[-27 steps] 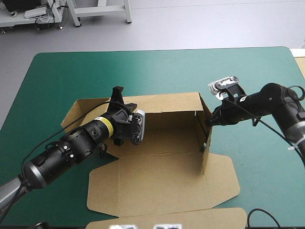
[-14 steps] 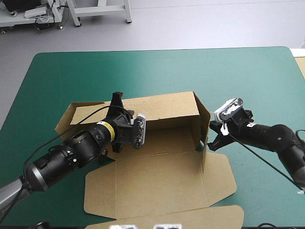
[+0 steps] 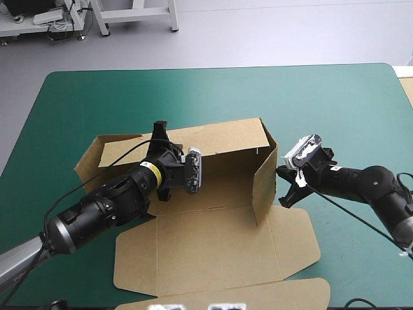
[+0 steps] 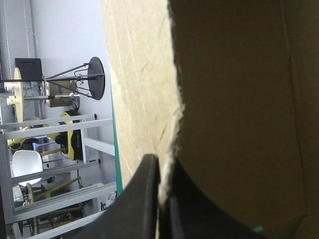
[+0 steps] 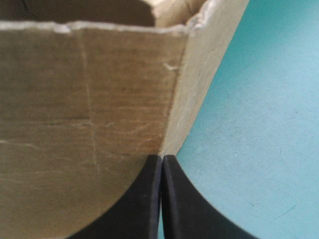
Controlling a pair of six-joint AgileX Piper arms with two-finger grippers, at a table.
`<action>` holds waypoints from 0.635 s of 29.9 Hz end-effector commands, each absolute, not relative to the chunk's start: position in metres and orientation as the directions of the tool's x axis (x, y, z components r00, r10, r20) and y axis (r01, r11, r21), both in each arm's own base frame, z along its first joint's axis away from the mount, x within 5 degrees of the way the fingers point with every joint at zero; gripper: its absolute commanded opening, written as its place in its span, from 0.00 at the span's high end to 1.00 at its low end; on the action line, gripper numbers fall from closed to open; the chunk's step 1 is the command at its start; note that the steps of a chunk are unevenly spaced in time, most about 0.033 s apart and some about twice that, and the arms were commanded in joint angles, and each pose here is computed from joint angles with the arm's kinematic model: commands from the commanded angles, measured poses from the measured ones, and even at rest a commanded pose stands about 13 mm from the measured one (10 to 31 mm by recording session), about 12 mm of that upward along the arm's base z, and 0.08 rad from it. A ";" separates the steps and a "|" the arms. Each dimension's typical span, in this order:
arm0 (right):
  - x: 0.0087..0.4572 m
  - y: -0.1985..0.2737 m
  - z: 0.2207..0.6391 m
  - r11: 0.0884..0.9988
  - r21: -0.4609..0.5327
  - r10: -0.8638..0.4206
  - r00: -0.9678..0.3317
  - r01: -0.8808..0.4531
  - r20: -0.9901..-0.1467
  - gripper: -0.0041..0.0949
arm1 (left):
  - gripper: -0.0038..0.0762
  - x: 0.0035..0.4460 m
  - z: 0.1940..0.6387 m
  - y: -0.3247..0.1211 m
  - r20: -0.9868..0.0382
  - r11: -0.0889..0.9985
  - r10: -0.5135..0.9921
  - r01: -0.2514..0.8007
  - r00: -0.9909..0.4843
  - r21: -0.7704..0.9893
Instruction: Fold the box
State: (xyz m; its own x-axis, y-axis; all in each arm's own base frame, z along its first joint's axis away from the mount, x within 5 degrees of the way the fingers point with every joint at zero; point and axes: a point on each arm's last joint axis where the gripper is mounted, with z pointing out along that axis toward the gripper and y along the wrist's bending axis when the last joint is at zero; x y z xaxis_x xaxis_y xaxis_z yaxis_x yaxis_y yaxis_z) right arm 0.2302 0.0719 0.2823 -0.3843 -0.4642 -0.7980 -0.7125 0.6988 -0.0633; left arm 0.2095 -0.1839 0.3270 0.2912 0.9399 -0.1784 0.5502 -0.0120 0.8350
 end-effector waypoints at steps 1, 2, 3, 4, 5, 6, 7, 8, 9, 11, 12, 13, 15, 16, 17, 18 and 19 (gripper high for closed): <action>0.232 0.071 0.295 0.698 -0.091 -0.452 -0.339 -0.710 -0.825 0.86 | 0.96 0.207 0.342 -0.184 -0.223 0.037 0.930 0.526 0.293 0.849; 0.232 0.071 0.295 0.694 -0.099 -0.459 -0.332 -0.714 -0.824 0.79 | 0.96 0.207 0.343 -0.184 -0.222 0.037 0.930 0.526 0.293 0.850; 0.231 0.071 0.295 0.692 -0.103 -0.461 -0.328 -0.715 -0.825 0.71 | 0.96 0.207 0.342 -0.184 -0.218 0.033 0.930 0.525 0.295 0.851; 0.231 0.071 0.295 0.692 -0.103 -0.461 -0.328 -0.715 -0.825 0.59 | 0.96 0.207 0.342 -0.184 -0.216 0.031 0.930 0.524 0.297 0.851; 0.231 0.071 0.295 0.693 -0.100 -0.458 -0.329 -0.714 -0.826 0.51 | 0.96 0.207 0.342 -0.184 -0.216 0.031 0.930 0.524 0.297 0.851; 0.231 0.071 0.295 0.694 -0.097 -0.455 -0.330 -0.713 -0.827 0.44 | 0.96 0.207 0.342 -0.184 -0.216 0.031 0.930 0.524 0.297 0.851; 0.231 0.072 0.295 0.692 -0.098 -0.456 -0.327 -0.715 -0.827 0.34 | 0.96 0.207 0.342 -0.184 -0.216 0.031 0.930 0.524 0.297 0.851; 0.231 0.072 0.296 0.685 -0.106 -0.461 -0.316 -0.721 -0.829 0.30 | 0.96 0.207 0.343 -0.185 -0.215 0.029 0.930 0.522 0.299 0.853; 0.231 0.073 0.296 0.677 -0.105 -0.461 -0.308 -0.729 -0.832 0.27 | 0.96 0.207 0.343 -0.185 -0.217 0.030 0.928 0.520 0.303 0.853; 0.232 0.076 0.296 0.645 -0.109 -0.461 -0.271 -0.756 -0.845 0.26 | 0.96 0.207 0.344 -0.186 -0.219 0.029 0.924 0.511 0.314 0.859; 0.232 0.078 0.296 0.633 -0.111 -0.456 -0.254 -0.766 -0.853 0.26 | 0.96 0.207 0.346 -0.186 -0.222 0.031 0.922 0.508 0.319 0.861; 0.234 0.080 0.296 0.630 -0.103 -0.445 -0.249 -0.770 -0.860 0.26 | 0.96 0.207 0.347 -0.187 -0.225 0.035 0.920 0.505 0.321 0.863; 0.238 0.083 0.293 0.627 -0.080 -0.424 -0.254 -0.775 -0.869 0.26 | 0.96 0.208 0.351 -0.187 -0.236 0.049 0.917 0.499 0.320 0.865; 0.239 0.086 0.290 0.622 -0.069 -0.422 -0.260 -0.780 -0.869 0.26 | 0.96 0.208 0.353 -0.188 -0.240 0.054 0.916 0.494 0.322 0.868; 0.240 0.088 0.288 0.615 -0.064 -0.426 -0.263 -0.786 -0.865 0.26 | 0.96 0.208 0.356 -0.188 -0.243 0.058 0.915 0.490 0.323 0.870; 0.241 0.091 0.285 0.608 -0.058 -0.430 -0.267 -0.792 -0.862 0.26 | 0.96 0.209 0.358 -0.188 -0.249 0.065 0.913 0.487 0.323 0.871; 0.241 0.093 0.284 0.604 -0.058 -0.434 -0.267 -0.795 -0.860 0.26 | 0.96 0.209 0.360 -0.189 -0.252 0.068 0.911 0.483 0.326 0.873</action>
